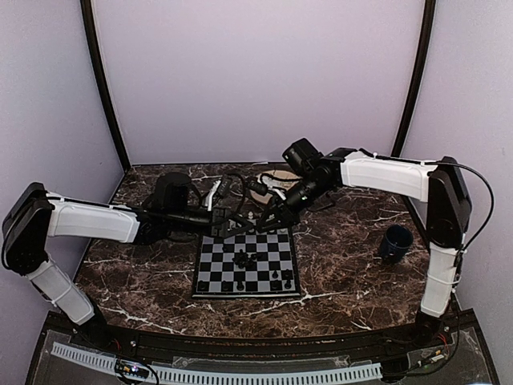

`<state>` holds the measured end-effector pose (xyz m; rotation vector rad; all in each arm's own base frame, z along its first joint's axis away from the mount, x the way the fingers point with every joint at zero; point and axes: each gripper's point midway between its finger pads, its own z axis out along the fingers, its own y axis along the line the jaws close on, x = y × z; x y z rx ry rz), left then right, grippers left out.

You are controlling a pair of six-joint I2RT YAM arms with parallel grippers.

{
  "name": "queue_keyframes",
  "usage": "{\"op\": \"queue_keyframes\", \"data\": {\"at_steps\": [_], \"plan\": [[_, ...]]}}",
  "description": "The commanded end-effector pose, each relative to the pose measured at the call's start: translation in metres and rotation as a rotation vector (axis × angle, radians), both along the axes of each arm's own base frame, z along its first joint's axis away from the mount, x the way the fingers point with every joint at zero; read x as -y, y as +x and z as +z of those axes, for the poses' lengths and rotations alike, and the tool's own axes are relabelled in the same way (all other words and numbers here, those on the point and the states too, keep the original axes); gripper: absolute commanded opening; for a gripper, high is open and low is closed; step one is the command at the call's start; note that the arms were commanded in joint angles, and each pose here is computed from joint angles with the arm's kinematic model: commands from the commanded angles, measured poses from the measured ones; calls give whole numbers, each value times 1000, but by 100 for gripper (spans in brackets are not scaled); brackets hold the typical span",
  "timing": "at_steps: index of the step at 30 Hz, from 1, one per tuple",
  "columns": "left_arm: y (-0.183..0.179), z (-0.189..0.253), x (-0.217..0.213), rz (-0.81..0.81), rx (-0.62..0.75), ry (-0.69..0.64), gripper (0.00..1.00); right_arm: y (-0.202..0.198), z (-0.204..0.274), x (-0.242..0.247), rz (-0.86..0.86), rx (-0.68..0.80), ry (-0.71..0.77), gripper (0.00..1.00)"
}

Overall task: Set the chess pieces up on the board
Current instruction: Pass from the right arm to the left

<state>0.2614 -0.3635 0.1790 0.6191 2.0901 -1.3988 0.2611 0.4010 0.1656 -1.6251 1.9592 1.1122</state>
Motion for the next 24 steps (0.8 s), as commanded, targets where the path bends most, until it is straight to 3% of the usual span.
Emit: {"op": "queue_keyframes", "data": {"at_steps": [1,24], "plan": [[-2,19,10,-38,31,-59,35,-5,25,0,10,27,59,13],[-3,14,20,-67,8,-81,19,-8,19,3,11,20,50,14]]}}
